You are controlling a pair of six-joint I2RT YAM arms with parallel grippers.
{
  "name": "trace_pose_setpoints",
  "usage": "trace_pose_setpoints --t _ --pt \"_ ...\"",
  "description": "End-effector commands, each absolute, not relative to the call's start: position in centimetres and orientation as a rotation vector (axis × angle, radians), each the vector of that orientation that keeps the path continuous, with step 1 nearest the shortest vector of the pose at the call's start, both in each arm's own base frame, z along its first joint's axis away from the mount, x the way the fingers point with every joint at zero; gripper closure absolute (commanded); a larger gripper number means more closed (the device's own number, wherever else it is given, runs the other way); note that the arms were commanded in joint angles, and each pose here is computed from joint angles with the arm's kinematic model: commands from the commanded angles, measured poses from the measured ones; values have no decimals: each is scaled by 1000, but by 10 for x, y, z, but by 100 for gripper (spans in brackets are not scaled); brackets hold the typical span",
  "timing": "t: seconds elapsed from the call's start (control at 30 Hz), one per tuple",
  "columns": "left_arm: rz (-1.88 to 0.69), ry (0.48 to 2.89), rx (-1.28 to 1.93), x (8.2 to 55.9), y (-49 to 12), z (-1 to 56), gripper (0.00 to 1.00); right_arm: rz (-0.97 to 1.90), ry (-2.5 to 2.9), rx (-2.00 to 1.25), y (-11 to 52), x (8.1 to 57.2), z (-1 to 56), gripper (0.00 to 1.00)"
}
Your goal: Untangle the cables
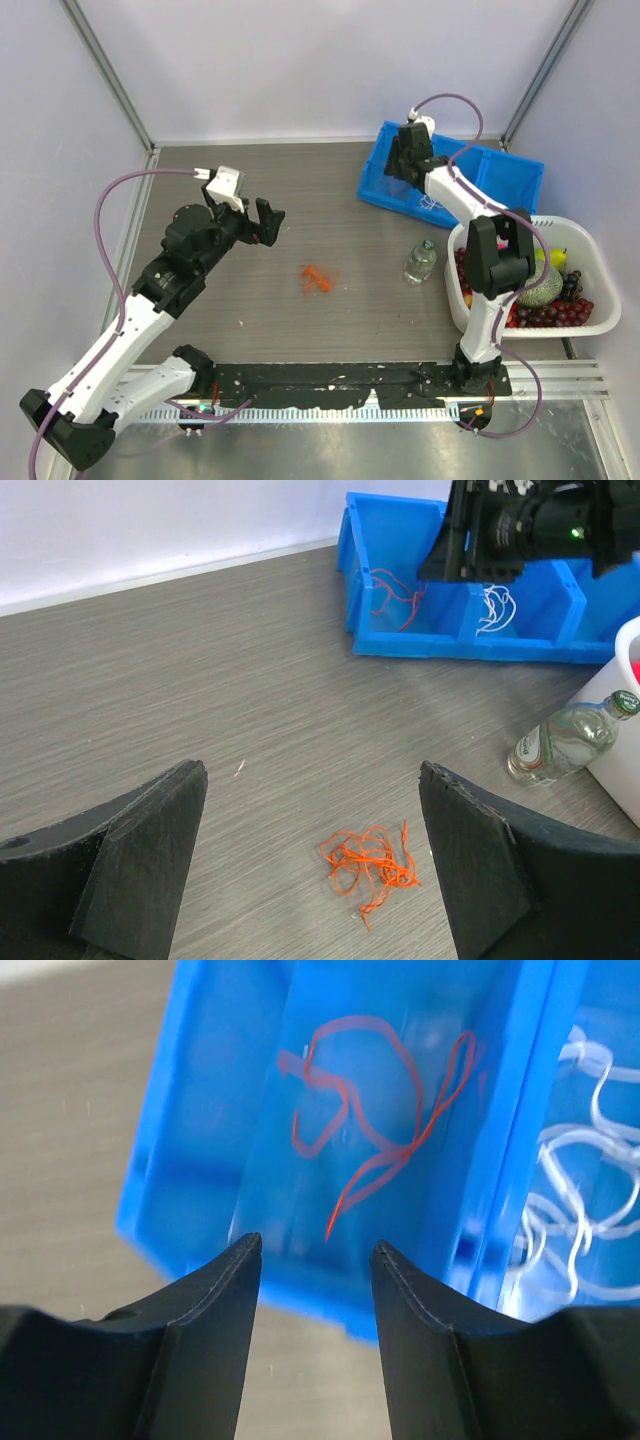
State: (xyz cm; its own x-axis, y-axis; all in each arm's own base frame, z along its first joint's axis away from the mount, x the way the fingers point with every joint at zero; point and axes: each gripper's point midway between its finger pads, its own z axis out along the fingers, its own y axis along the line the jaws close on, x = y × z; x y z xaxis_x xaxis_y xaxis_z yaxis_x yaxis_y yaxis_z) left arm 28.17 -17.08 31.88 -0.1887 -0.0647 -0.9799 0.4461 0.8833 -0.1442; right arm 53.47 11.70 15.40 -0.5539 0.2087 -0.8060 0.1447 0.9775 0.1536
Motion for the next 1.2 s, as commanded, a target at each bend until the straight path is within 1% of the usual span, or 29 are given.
trace_pose_setpoints --t 0.0,0.1,0.13,0.17,0.27,0.4,0.6,0.83,0.9,1.0,1.07,1.17 --pt "-489 1679 287 285 -174 325 9 213 2066 179 155 493 211 47" --pt "-483 1693 292 287 -175 321 9 286 2088 78 199 453 199 47" --pt "-483 1698 294 287 -176 320 9 312 2108 23 220 437 186 47" --pt "-479 1702 294 288 -176 319 9 330 2102 11 228 428 187 48" --pt "-472 1712 295 290 -176 316 9 397 2144 -126 276 382 158 49" --pt "-467 1718 296 291 -176 314 9 390 2184 -227 306 334 135 49" --pt "-467 1731 295 292 -177 310 9 528 2188 -204 315 291 128 50" --pt "-483 1760 303 295 -183 301 9 689 2153 -164 313 257 126 49" --pt "-495 1774 303 296 -186 298 9 680 2160 -179 309 250 123 49" --pt "-565 1822 293 296 -198 287 9 667 2142 -178 301 249 126 50" --pt "-674 1889 296 289 -214 276 11 628 2147 -168 295 250 128 52" --pt "-845 1991 290 271 -234 253 18 585 2157 -116 288 253 125 53"
